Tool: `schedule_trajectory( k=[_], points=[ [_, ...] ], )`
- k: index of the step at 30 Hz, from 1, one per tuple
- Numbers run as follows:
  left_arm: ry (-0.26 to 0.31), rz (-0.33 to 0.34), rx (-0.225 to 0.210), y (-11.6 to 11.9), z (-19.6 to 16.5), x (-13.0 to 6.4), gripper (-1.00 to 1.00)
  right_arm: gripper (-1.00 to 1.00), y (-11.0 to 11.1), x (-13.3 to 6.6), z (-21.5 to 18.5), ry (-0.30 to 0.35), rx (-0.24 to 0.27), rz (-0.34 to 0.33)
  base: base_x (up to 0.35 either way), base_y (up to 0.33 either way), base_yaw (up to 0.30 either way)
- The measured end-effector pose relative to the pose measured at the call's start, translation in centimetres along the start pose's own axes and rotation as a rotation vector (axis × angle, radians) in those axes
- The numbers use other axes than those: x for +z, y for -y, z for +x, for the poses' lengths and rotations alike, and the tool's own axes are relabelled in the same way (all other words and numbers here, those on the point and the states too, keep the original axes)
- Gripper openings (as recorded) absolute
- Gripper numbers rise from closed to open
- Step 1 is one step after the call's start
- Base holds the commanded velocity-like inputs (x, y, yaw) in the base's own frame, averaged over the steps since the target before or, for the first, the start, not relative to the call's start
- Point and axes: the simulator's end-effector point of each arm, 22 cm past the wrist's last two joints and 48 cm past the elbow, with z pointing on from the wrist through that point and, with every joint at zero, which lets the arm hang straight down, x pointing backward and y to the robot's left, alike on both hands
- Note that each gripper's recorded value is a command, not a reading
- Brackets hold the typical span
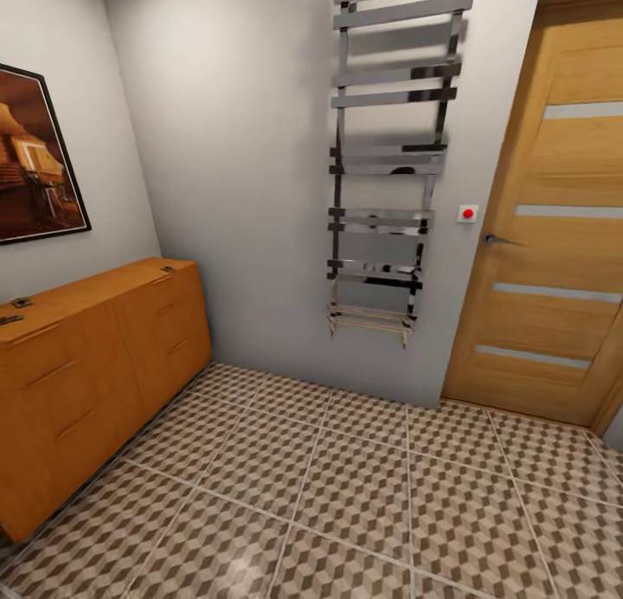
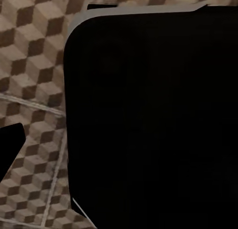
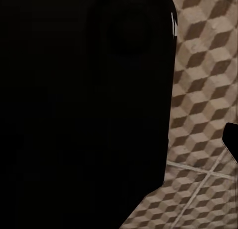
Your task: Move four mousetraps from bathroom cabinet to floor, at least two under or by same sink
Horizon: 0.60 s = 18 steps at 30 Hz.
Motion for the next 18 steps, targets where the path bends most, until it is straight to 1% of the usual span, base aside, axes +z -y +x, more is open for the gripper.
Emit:
schedule_trajectory(
  k=[10,18],
  points=[
    [0.007,0.003,0.001,0.2,-0.2,0.0,1.0,1.0,0.0,0.0,0.0,0.0,0.0,0.0,0.0,0.0,0.279],
    [0.007,0.014,-0.009,1.1,-0.2,0.0,1.0,1.0,0.0,0.0,0.0,0.0,0.0,0.0,0.0,0.0,0.279]
  ],
)
